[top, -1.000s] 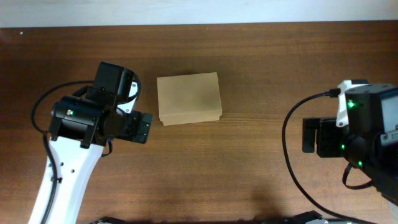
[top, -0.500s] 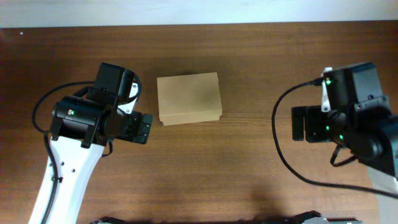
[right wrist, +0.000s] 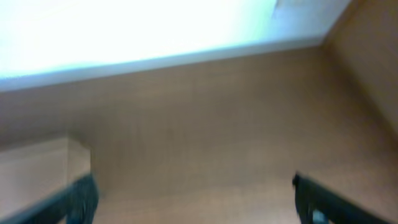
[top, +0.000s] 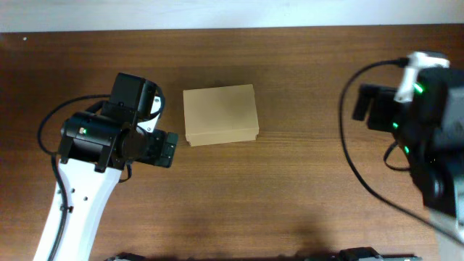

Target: Pack container

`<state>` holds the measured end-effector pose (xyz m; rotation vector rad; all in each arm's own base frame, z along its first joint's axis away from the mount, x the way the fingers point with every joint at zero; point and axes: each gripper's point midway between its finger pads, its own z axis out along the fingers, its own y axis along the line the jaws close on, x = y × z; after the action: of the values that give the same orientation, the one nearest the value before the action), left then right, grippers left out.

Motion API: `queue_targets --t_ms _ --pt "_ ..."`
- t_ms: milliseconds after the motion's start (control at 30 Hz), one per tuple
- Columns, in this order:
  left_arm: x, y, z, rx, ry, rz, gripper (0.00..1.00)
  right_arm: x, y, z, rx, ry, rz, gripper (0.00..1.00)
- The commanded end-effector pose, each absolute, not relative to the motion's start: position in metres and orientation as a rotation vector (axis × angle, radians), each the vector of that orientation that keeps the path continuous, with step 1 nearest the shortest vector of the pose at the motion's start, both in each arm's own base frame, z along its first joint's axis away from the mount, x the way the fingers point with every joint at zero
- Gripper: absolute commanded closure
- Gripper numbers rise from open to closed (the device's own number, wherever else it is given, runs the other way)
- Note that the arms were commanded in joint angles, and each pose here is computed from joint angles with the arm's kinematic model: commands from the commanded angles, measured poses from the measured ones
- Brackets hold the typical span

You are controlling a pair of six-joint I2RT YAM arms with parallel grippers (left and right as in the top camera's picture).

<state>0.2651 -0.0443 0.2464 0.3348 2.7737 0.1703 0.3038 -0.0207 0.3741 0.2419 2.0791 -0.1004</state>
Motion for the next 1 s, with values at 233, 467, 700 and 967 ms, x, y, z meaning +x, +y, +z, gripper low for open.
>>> queue_targets --t_ms 233,467,700,967 --pt "0.263 -0.046 0.248 0.326 2.766 0.154 0.0 0.245 -0.044 0.286 0.329 1.861 -0.076 0.01" --pt "0.263 -0.046 0.248 0.326 2.766 0.154 0.0 0.228 -0.043 0.205 0.329 1.878 -0.076 0.01" --pt "0.263 -0.046 0.248 0.326 2.766 0.154 0.0 0.228 -0.042 0.174 0.322 1.804 -0.067 0.01" --pt "0.263 -0.046 0.248 0.326 2.766 0.154 0.0 0.221 -0.042 0.177 0.316 1.732 -0.06 0.01"
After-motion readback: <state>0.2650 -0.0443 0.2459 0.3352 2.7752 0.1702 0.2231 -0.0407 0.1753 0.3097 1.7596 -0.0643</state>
